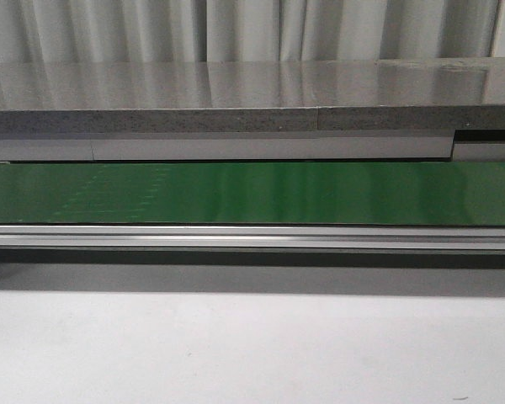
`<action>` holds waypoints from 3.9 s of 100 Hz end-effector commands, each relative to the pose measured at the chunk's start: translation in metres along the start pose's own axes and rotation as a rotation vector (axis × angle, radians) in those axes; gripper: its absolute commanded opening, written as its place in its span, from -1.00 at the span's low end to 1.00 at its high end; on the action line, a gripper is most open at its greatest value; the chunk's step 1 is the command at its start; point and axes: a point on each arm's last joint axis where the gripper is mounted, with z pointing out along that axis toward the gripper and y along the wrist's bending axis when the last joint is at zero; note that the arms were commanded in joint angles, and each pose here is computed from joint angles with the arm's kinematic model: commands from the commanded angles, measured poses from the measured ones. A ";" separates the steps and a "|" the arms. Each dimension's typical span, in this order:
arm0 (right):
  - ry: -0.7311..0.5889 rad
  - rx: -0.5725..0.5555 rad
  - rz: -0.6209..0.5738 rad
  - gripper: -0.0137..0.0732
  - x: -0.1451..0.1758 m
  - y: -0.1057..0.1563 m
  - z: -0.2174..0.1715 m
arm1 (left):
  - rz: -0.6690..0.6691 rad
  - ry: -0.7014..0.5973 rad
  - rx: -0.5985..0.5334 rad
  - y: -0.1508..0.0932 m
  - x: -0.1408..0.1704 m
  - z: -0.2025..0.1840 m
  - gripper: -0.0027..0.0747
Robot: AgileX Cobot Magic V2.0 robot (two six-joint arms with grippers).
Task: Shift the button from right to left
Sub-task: 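Lower the right gripper over the yellow-capped button in the green tray, then close the right gripper on the button body and lift it, then set the button on the belt end near the green tray, release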
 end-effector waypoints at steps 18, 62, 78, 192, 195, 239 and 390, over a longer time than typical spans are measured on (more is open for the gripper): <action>-0.049 -0.014 0.093 0.77 -0.016 -0.035 0.022 | -0.011 -0.066 -0.001 0.000 0.006 0.000 -0.98; -0.032 -0.024 0.100 0.77 -0.028 -0.064 0.095 | -0.011 -0.066 -0.001 0.000 0.006 0.000 -0.98; -0.018 -0.026 0.075 0.77 -0.043 -0.071 0.117 | -0.011 -0.066 -0.001 0.000 0.006 0.000 -0.98; 0.250 -0.182 0.032 -0.36 -0.060 -0.045 0.223 | -0.011 -0.066 -0.001 0.000 0.006 0.000 -0.98; 0.244 -0.180 0.041 -0.36 -0.062 -0.045 0.221 | -0.011 -0.066 -0.001 0.000 0.006 0.000 -0.98; 0.150 -0.131 0.030 -0.35 -0.092 -0.018 0.103 | -0.011 -0.066 -0.001 0.000 0.006 0.000 -0.98; 0.236 -0.224 -0.209 0.45 -0.081 0.088 0.091 | -0.011 -0.066 -0.001 0.000 0.006 0.000 -0.98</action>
